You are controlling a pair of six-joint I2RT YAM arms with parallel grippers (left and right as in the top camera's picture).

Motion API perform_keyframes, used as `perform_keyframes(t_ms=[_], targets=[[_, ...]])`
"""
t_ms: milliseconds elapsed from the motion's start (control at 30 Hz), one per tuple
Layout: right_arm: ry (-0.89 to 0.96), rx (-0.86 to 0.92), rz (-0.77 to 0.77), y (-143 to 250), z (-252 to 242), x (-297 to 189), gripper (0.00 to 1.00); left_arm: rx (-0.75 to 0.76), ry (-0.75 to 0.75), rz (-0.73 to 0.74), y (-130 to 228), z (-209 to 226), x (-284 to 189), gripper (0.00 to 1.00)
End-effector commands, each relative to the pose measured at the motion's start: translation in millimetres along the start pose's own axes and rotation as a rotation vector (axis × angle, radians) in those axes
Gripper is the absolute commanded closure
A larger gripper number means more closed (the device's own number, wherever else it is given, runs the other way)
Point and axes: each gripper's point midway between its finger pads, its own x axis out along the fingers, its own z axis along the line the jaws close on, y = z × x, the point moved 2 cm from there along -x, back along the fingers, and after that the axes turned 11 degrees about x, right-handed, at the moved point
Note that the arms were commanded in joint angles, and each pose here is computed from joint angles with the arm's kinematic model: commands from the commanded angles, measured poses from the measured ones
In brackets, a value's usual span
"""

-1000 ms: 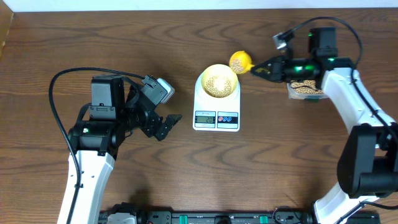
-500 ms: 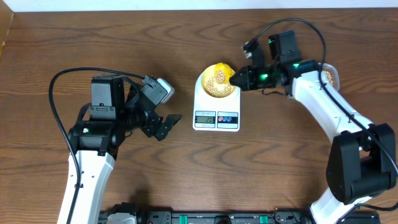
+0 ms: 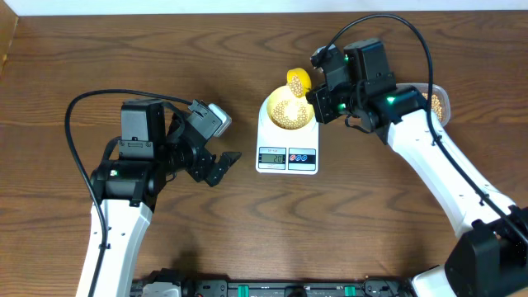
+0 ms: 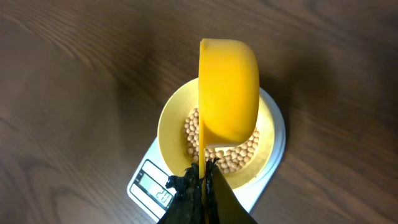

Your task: Scoop item into bowl and weigh 50g on scale

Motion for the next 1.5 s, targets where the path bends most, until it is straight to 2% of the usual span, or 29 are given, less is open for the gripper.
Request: perform_keyframes(t_ms=[0, 200, 433, 633, 867, 1100, 1267, 1467], targets=[[0.06, -0.114, -0.065, -16, 6, -15, 0.99, 0.012, -0.011, -0.004, -4, 3, -2, 0.02], [0.111, -0.257, -0.061, -13, 15, -11, 0.99, 0.012, -0.011, -0.004, -4, 3, -2, 0.02], [0.289, -0.454, -0.061, -11, 17, -8, 0.99, 0.012, -0.011, -0.004, -4, 3, -2, 0.02], [0.347, -0.497, -0.064, -10, 22, -8, 0.99, 0.012, -0.011, -0.004, -4, 3, -2, 0.02], [0.354, -0.387, -0.097, -16, 13, -17, 0.99, 0.012, -0.011, -0.004, -4, 3, -2, 0.02], [0.273, -0.261, -0.211, -41, -2, -69, 0.99, 0.012, -0.011, -0.004, -4, 3, -2, 0.03], [0.289, -0.131, -0.238, -43, -40, -110, 0.99, 0.012, -0.011, -0.004, -4, 3, -2, 0.03], [0.396, 0.033, -0.201, -26, -97, -144, 0.99, 0.012, -0.011, -0.004, -4, 3, -2, 0.02]])
